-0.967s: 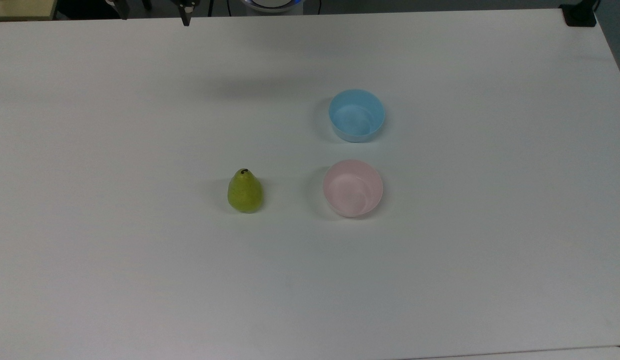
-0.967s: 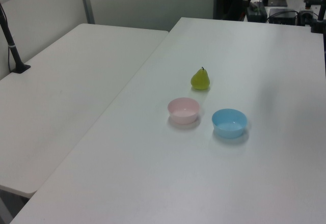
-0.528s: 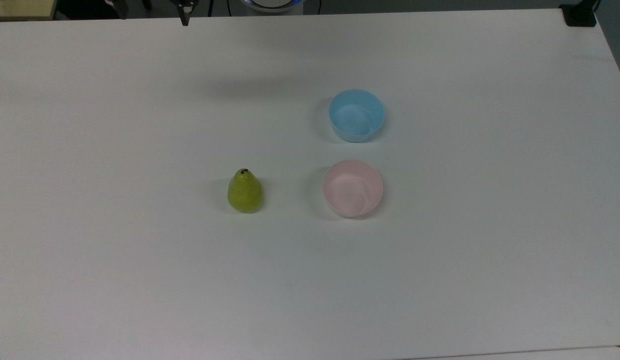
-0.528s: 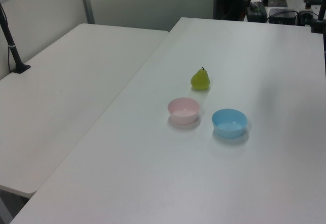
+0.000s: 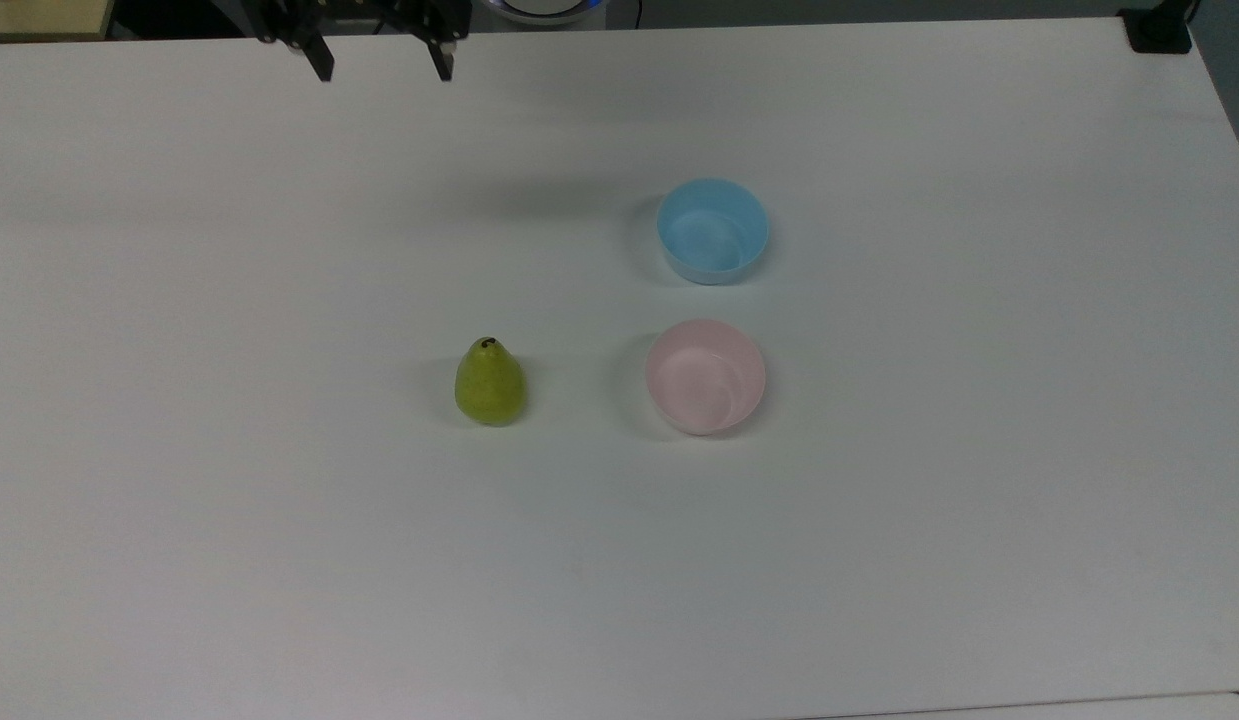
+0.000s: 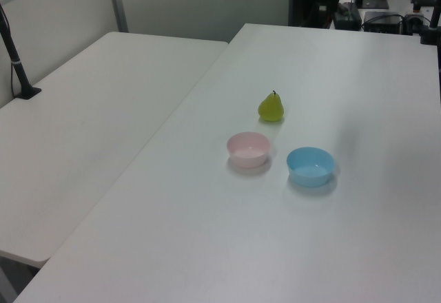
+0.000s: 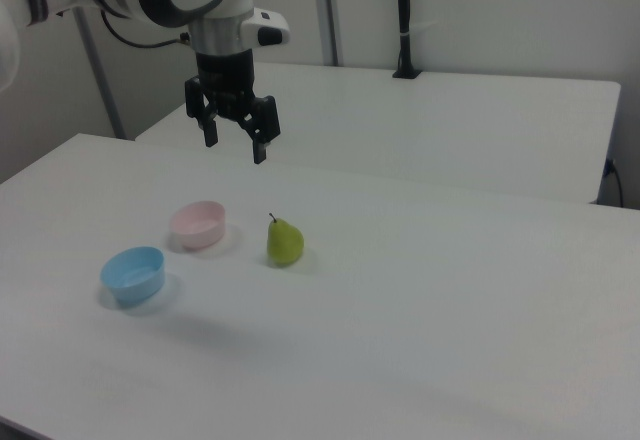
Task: Place the pear in the bowl
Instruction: 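Lower the open gripper over the yellow-green pear and close on it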
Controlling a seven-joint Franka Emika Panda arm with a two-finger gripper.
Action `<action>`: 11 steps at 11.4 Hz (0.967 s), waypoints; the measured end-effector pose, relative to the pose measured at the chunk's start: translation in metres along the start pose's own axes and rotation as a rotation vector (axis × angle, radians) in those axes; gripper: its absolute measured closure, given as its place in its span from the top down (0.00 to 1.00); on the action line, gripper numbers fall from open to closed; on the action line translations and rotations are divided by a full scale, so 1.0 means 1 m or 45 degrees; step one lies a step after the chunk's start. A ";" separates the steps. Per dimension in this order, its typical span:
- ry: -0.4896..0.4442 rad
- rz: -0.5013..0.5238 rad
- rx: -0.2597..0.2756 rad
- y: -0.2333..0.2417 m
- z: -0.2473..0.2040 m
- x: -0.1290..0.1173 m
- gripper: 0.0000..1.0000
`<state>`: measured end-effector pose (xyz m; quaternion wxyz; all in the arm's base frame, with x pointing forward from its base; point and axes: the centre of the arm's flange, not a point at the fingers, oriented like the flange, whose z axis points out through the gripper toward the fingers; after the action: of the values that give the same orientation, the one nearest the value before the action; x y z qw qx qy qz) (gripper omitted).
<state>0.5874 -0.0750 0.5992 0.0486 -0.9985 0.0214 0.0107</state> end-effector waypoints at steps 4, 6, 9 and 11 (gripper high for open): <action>0.009 -0.080 -0.007 -0.036 0.059 0.040 1.00; 0.029 -0.098 -0.012 -0.045 0.098 0.063 1.00; 0.050 -0.137 -0.048 -0.059 0.157 0.091 1.00; 0.048 -0.159 -0.086 -0.060 0.190 0.102 1.00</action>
<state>0.6883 -0.0008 0.4133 0.0149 -0.9990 -0.0404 -0.0103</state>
